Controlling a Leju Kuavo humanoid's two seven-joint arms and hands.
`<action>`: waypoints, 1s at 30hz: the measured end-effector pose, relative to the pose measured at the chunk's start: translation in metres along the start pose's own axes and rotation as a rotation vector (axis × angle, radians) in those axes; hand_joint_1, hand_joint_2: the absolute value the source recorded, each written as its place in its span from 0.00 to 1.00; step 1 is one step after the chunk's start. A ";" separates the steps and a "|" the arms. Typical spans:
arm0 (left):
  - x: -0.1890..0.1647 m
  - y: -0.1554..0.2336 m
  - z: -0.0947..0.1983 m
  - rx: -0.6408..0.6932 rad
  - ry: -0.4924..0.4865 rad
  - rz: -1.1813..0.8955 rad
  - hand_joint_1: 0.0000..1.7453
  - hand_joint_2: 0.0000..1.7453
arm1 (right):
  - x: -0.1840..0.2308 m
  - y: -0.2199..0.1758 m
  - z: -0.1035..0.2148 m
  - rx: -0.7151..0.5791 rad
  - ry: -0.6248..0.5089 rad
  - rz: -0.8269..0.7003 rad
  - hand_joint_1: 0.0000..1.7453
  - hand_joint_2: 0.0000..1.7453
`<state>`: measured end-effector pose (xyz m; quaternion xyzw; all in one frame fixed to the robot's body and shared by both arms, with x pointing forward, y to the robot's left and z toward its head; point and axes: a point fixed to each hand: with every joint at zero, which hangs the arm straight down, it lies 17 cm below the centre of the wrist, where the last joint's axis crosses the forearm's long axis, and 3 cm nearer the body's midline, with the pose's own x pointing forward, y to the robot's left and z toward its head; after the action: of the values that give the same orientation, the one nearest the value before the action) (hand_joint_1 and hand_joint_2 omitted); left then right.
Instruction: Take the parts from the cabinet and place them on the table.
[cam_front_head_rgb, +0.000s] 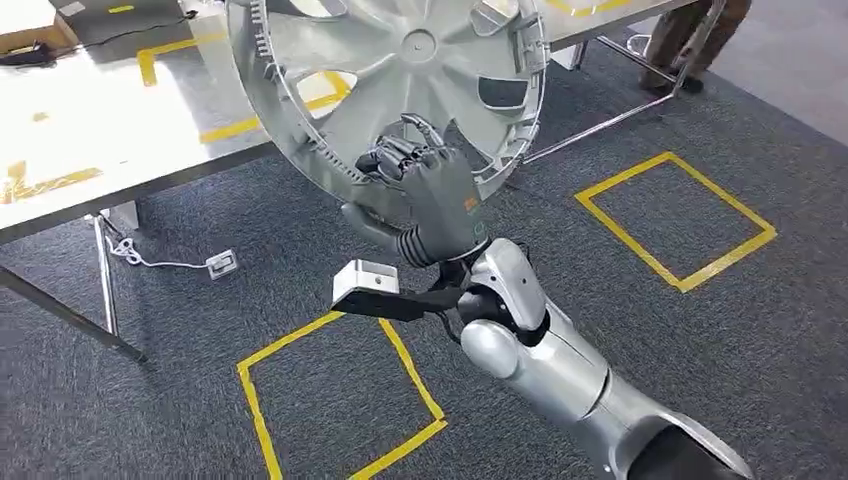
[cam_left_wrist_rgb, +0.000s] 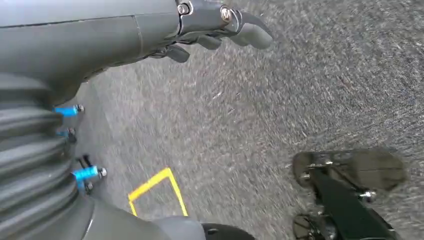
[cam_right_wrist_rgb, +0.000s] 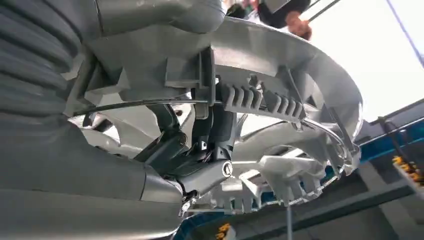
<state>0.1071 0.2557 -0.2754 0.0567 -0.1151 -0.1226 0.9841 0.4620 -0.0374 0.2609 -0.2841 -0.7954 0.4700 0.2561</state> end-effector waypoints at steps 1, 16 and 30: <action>0.000 0.000 0.000 0.000 0.001 0.001 0.00 1.00 | 0.000 0.001 0.000 0.003 0.001 -0.003 1.00 1.00; 0.003 0.005 -0.001 0.007 0.012 0.014 0.00 1.00 | -0.005 -0.001 0.000 -0.008 0.002 -0.004 1.00 1.00; -0.002 0.006 -0.001 0.007 0.028 0.017 0.00 1.00 | -0.004 -0.005 -0.002 -0.033 0.011 -0.002 1.00 1.00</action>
<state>0.1069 0.2616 -0.2758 0.0610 -0.1024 -0.1129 0.9864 0.4657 -0.0411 0.2658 -0.2901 -0.8019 0.4551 0.2563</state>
